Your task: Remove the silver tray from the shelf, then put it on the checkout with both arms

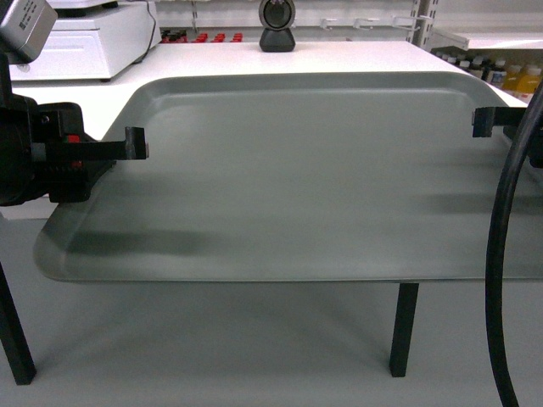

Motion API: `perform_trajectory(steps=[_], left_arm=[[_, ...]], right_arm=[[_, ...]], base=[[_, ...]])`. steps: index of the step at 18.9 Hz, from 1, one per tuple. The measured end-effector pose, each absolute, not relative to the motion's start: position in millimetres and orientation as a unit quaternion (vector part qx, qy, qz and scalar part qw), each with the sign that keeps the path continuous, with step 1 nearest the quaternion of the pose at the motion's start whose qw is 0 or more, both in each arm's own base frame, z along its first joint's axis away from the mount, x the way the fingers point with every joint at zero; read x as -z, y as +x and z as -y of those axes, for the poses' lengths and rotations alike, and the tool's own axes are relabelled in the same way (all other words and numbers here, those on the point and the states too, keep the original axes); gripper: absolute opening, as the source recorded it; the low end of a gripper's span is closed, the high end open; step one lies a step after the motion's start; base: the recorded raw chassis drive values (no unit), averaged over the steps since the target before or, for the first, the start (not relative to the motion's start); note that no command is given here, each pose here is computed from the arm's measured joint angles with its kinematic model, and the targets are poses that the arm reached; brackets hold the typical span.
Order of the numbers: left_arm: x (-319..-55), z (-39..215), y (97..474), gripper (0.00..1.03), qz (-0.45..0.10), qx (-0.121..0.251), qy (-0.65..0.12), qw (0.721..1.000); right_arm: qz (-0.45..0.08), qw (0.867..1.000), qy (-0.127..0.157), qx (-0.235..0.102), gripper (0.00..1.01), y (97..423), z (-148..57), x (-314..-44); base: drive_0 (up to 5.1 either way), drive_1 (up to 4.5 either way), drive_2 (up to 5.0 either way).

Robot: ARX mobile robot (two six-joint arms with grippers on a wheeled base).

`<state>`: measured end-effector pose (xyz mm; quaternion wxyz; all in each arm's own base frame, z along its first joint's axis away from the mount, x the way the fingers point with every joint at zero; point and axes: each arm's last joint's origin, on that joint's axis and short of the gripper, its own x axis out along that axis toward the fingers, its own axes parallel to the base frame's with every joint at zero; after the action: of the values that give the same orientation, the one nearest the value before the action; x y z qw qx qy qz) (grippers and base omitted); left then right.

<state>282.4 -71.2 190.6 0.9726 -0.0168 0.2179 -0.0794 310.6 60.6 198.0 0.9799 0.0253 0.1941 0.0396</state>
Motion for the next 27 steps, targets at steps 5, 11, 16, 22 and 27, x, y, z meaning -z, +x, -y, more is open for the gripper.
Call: perform_trajectory(steps=[5, 11, 16, 22, 27], left_arm=[[-190.3, 71.0, 282.3, 0.03, -0.22, 0.078, -0.016, 0.972], [-190.0, 70.9, 282.2, 0.03, -0.221, 0.077, -0.016, 0.972], [-190.2, 71.0, 282.1, 0.03, -0.221, 0.079, -0.016, 0.972], [-190.6, 71.2, 282.4, 0.03, -0.218, 0.079, -0.016, 0.973], [-190.4, 71.2, 282.4, 0.03, -0.22, 0.079, -0.016, 0.972]], right_arm=[[-0.197, 0.979, 0.025, -0.039, 0.03, 310.4, -60.6, -197.5], [-0.195, 0.98, 0.025, -0.039, 0.03, 310.5, -60.6, -197.8], [-0.198, 0.979, 0.025, -0.04, 0.03, 310.2, -60.6, -197.4], [-0.196, 0.98, 0.025, -0.039, 0.03, 310.4, -60.6, -197.9], [-0.196, 0.979, 0.025, -0.04, 0.03, 310.5, -60.7, -197.6]], base=[[0.1, 4.36, -4.2], [-0.1, 4.24, -4.4], [-0.2, 4.13, -4.5], [-0.1, 4.21, -4.4], [0.0, 1.48, -1.5]])
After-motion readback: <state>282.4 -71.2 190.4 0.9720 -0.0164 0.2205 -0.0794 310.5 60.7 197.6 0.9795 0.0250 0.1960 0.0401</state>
